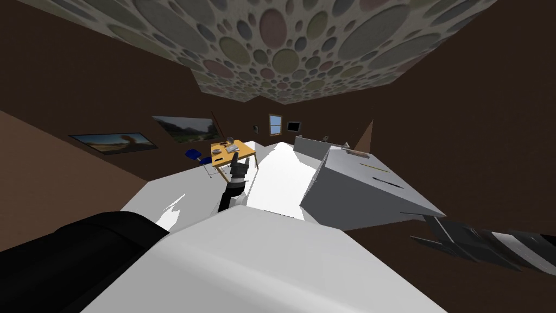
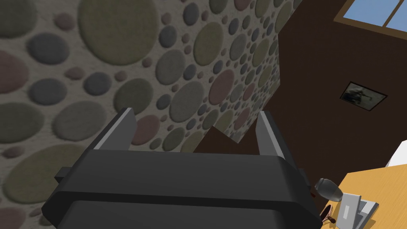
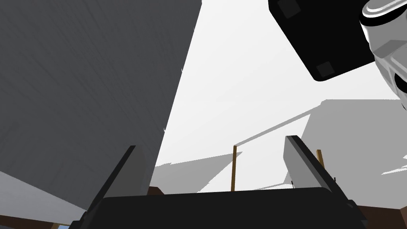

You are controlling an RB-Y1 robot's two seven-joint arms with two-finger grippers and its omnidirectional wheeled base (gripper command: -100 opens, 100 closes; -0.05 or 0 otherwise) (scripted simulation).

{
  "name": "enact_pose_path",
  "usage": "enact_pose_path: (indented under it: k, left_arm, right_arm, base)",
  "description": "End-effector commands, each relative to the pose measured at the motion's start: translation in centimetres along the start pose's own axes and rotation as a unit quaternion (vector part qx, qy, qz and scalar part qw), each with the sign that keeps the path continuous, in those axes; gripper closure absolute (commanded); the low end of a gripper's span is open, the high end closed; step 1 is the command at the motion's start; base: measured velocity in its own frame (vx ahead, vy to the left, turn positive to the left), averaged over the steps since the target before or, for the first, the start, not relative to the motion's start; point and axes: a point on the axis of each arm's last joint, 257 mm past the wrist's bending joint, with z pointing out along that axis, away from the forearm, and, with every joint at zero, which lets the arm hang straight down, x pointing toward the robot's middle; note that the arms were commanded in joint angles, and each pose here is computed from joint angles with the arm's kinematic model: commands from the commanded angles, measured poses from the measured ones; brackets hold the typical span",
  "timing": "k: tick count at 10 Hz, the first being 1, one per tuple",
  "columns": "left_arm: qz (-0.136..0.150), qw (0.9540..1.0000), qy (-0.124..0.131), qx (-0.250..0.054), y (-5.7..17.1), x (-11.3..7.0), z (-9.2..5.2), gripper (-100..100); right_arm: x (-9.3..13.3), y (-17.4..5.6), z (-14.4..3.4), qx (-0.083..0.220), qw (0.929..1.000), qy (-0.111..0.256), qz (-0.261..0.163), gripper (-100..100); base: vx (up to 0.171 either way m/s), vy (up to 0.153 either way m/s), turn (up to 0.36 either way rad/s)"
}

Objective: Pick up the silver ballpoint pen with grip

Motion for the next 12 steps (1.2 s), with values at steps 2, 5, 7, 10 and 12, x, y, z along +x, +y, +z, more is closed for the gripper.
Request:
enact_pose_path:
  k: [2, 5, 7, 10, 12]
  left_arm:
    - [0.0, 1.0, 0.0, 0.0, 0.0, 0.0, 0.0, 0]
    - [0.0, 1.0, 0.0, 0.0, 0.0, 0.0, 0.0, 0]
    - [0.0, 1.0, 0.0, 0.0, 0.0, 0.0, 0.0, 0]
    - [0.0, 1.0, 0.0, 0.0, 0.0, 0.0, 0.0, 0]
    - [0.0, 1.0, 0.0, 0.0, 0.0, 0.0, 0.0, 0]
  right_arm:
    - [2.4, -0.1, -2.4, -0.001, 0.9991, 0.041, 0.007, -100]
    - [4.2, -0.1, -4.2, -0.003, 0.9972, 0.073, 0.013, -100]
    - [6.0, -0.1, -6.1, -0.002, 0.9943, 0.104, 0.023, -100]
    - [7.7, -0.1, -7.9, 0.0, 0.9907, 0.131, 0.034, -100]
    - [9.0, 0.2, -9.4, -0.001, 0.9871, 0.154, 0.044, -100]
  base:
    - [0.057, -0.02, 0.096]
    - [0.069, -0.038, 0.085]
    - [0.119, -0.076, 0.153]
    - [0.115, -0.077, 0.122]
    - [0.149, -0.113, 0.145]
